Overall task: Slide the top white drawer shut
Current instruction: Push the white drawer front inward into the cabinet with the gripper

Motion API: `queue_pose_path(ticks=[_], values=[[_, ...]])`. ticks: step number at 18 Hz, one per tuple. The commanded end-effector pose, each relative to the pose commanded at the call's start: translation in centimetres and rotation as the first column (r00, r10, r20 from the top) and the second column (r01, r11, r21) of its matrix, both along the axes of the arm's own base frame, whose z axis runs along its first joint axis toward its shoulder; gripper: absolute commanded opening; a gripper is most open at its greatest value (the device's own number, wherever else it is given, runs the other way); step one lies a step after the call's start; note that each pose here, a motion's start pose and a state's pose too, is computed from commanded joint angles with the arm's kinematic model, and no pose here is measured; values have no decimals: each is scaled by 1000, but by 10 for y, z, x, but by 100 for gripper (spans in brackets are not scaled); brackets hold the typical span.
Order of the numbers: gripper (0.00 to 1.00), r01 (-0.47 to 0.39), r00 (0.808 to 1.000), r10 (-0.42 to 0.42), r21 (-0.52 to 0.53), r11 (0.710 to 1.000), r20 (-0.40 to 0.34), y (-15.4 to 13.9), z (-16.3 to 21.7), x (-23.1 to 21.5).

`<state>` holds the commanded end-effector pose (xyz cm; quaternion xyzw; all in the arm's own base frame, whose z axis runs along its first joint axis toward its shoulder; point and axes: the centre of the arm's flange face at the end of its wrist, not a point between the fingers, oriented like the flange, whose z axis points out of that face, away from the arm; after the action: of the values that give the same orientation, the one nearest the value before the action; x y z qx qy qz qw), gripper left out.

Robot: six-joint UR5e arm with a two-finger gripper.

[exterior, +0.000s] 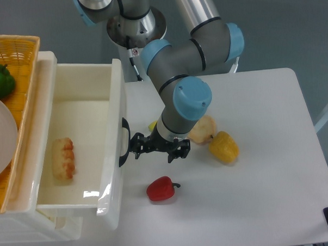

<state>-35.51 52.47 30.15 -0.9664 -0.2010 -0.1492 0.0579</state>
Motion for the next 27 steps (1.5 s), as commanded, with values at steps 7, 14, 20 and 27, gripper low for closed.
queue_pose_path(ticks=[7, 14, 20, 27], values=[[100, 2, 1000, -2, 5, 1000, 1, 8, 5, 11], [100, 12, 1000, -12, 7, 1000, -2, 18, 10, 28], [100, 24, 1000, -24, 1, 1000, -1, 24, 10, 40], [100, 26, 1000, -26, 1, 1000, -2, 28, 12, 47]])
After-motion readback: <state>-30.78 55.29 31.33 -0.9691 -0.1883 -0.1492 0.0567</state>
